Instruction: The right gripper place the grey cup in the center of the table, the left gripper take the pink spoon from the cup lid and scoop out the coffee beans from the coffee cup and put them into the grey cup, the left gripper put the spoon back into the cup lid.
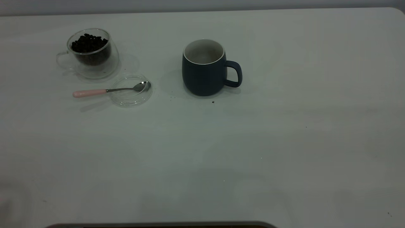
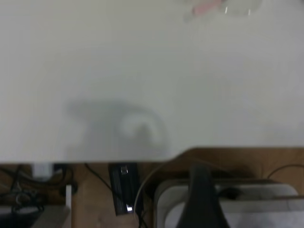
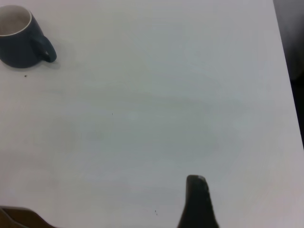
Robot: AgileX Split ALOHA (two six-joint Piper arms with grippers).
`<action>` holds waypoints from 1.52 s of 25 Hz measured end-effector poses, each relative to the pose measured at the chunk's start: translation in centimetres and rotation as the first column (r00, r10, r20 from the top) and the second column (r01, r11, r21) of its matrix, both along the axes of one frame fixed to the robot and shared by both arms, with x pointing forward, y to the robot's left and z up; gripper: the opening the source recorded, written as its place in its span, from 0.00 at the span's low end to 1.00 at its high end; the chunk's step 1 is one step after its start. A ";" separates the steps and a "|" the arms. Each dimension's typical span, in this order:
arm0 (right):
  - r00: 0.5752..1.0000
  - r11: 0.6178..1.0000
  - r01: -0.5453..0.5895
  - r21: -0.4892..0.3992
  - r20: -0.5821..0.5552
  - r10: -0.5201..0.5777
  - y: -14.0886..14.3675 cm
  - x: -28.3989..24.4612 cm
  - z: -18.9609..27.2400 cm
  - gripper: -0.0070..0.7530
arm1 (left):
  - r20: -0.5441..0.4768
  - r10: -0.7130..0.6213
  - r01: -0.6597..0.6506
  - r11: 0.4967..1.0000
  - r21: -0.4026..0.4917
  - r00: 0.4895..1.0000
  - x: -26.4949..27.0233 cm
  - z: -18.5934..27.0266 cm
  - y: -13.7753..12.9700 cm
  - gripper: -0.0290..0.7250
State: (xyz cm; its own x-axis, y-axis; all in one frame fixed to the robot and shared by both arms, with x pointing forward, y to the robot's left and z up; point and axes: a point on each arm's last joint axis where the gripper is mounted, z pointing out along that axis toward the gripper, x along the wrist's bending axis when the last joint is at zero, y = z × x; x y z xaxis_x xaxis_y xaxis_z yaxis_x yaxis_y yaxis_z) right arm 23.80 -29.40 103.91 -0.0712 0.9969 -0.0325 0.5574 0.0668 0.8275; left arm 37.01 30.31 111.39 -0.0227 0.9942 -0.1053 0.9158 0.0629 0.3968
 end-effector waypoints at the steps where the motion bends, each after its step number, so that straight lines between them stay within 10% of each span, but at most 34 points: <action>1: 1.000 1.000 0.000 0.000 0.000 0.000 0.0 0.0 0.0 0.79 | -0.003 0.001 -0.001 1.000 -0.001 1.000 -0.9 -0.6 -0.1 0.83; 22: 1.000 1.000 0.000 0.000 0.000 0.000 0.0 0.0 0.0 0.79 | 0.400 -0.073 0.028 0.993 0.117 0.914 -13.6 -7.6 -0.2 0.82; 38: 1.000 1.000 0.000 0.000 0.000 0.000 0.0 0.0 0.0 0.79 | 0.460 -0.068 0.013 0.993 0.121 0.885 -14.8 -8.1 -0.1 0.82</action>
State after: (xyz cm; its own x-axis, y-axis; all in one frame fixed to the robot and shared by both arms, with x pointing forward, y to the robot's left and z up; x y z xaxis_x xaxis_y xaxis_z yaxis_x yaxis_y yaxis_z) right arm 23.80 -29.40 103.91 -0.0713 0.9969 -0.0327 0.5574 0.0671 0.8275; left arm 22.25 30.17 103.25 0.0422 0.9990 0.0172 0.6271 -0.0399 0.7779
